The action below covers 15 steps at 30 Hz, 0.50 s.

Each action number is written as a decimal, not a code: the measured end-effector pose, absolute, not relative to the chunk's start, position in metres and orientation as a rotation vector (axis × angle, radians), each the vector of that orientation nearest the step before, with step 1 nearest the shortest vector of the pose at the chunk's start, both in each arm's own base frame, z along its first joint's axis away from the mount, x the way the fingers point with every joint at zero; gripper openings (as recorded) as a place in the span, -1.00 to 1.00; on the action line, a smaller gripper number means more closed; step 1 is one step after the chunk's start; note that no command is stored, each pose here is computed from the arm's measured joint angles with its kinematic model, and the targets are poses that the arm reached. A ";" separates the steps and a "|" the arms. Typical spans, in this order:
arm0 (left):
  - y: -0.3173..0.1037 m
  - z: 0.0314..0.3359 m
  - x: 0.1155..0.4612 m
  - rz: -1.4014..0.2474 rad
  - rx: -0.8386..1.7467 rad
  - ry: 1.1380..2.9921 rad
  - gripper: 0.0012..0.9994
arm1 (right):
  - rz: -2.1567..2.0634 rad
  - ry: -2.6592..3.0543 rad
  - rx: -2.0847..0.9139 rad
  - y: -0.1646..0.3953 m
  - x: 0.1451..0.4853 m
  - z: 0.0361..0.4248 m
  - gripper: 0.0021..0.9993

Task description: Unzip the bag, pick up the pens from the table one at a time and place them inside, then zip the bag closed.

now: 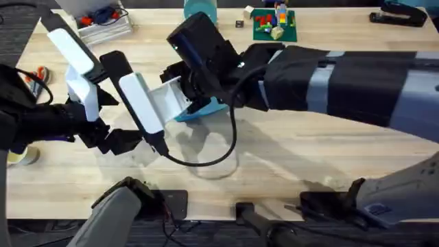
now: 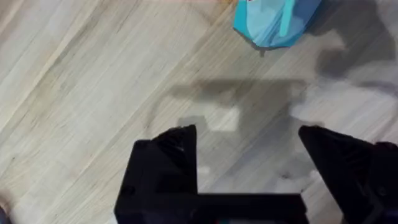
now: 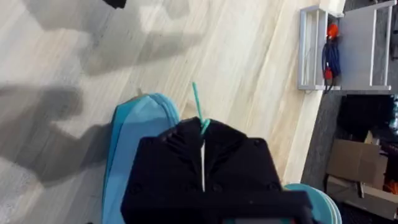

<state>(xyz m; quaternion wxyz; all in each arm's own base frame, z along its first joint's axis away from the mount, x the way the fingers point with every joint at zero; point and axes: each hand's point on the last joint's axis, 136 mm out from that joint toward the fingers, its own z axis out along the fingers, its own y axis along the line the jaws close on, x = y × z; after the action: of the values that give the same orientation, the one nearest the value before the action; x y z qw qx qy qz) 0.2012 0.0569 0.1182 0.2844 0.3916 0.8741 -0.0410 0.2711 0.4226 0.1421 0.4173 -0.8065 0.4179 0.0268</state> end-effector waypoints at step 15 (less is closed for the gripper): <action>0.057 0.118 0.201 -0.110 1.048 2.339 0.99 | 0.073 1.061 -2.018 0.423 0.271 0.142 -0.94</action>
<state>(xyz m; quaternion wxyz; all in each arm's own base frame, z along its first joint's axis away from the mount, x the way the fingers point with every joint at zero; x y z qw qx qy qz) 0.2012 0.0569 0.1182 0.2844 0.3916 0.8741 -0.0410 0.2711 0.4226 0.1420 0.4171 -0.8041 0.4226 0.0293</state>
